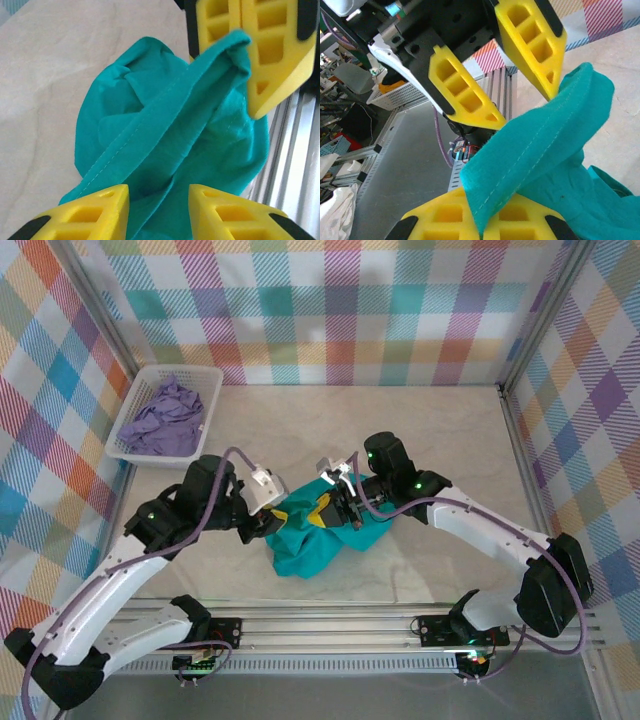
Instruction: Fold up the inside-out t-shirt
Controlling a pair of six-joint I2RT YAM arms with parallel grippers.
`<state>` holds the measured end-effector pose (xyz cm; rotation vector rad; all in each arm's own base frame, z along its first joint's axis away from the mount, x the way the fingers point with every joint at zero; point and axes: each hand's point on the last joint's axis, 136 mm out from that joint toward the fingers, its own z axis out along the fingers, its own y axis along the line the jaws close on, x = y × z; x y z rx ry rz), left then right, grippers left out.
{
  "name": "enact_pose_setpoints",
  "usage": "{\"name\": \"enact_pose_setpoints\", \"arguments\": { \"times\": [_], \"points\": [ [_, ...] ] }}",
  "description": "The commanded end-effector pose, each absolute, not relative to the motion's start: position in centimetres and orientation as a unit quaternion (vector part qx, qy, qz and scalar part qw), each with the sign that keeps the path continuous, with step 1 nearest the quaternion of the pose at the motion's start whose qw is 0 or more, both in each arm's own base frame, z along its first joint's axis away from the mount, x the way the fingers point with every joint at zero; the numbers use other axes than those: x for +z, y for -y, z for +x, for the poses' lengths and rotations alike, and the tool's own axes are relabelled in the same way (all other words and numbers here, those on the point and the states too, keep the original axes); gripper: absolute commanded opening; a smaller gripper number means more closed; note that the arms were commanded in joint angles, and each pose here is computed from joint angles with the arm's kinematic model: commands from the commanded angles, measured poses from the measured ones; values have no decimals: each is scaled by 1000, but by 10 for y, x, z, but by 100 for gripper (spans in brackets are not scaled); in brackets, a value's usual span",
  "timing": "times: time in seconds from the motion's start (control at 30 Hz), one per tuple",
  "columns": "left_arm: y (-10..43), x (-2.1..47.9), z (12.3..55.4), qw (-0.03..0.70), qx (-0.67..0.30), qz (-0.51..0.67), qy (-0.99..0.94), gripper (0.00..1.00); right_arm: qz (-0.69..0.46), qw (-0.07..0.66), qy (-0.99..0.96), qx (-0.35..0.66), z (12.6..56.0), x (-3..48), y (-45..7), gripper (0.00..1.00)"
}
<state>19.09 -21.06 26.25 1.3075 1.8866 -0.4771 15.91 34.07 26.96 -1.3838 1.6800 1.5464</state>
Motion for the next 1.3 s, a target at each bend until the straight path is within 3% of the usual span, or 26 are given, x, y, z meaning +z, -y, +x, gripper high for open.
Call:
{"name": "enact_pose_setpoints", "arguments": {
  "times": [0.0, 0.33, 0.63, 0.9, 1.1, 1.27],
  "points": [
    [214, 268, 190, 400, -145, 602, -676, 35, -517, 240, -585, 576, 154, 288, -339, 0],
    [219, 242, 185, 353, -125, 698, -611, 33, -517, 240, -587, 575, 155, 286, -339, 0],
    [222, 236, 189, 357, -111, 715, -591, 24, -515, 238, -588, 576, 157, 285, -340, 0],
    [218, 233, 184, 340, -114, 714, -601, 0, -512, 241, -593, 573, 161, 284, -339, 0],
    [214, 249, 180, 357, -120, 693, -614, 0, -501, 256, -612, 556, 169, 280, -334, 0],
    [223, 279, 163, 407, -184, 664, -600, 0, -496, 262, -628, 539, 172, 269, -330, 0]
  ]
}}
